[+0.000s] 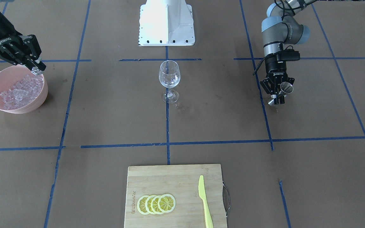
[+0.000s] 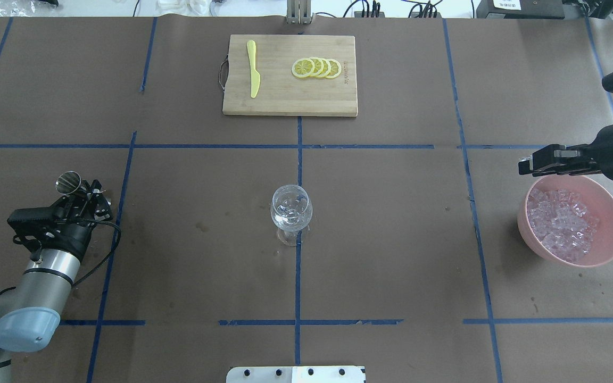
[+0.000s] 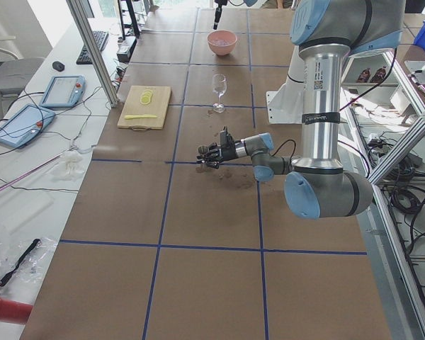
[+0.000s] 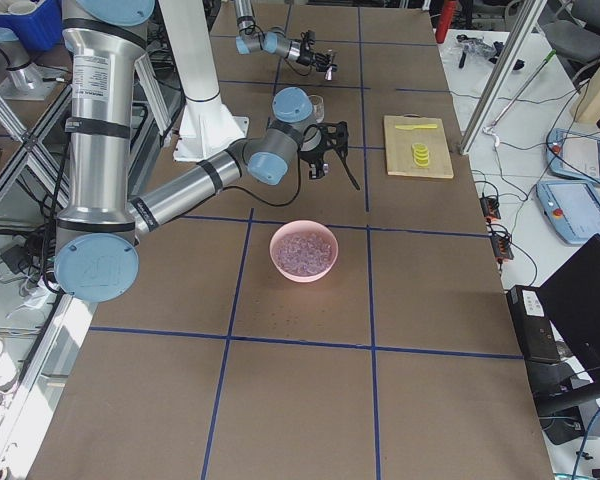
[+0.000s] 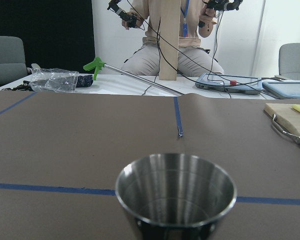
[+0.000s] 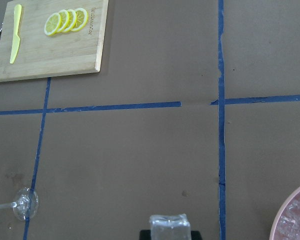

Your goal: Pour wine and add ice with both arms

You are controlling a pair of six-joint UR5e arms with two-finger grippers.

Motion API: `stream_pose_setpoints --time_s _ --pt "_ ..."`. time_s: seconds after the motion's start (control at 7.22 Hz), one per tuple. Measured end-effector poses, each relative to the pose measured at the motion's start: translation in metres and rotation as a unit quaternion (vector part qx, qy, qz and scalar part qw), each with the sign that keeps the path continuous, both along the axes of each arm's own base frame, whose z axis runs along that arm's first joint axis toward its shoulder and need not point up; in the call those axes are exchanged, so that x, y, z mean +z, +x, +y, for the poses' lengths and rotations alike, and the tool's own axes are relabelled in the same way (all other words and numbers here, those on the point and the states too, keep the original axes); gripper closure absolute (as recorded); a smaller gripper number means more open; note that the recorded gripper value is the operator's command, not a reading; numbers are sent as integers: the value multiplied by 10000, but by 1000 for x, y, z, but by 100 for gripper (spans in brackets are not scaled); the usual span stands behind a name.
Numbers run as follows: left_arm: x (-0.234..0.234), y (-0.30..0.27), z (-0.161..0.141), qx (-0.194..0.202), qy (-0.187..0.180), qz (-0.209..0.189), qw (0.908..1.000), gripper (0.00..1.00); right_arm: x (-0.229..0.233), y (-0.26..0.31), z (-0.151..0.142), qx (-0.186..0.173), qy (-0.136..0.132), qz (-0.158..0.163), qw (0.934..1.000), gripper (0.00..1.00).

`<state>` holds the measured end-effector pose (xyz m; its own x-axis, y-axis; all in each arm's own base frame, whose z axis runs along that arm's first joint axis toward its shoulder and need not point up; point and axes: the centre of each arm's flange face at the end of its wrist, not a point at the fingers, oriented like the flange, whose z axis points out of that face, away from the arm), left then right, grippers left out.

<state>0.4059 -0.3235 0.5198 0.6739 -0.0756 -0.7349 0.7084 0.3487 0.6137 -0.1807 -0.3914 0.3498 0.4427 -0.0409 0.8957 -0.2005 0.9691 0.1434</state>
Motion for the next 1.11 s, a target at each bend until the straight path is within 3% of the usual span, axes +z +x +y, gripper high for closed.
stream_pose_setpoints --time_s 0.42,0.69,1.11 --pt "11 5 0 -61 -21 -25 10000 80 -17 -3 -4 17 105 -128 9999 100" --pt "11 6 0 -59 -21 -36 10000 76 -51 -15 -12 105 21 -470 9988 100" --pt "10 7 -1 -49 -18 -85 9999 50 -92 -43 -12 40 -116 -853 9963 100"
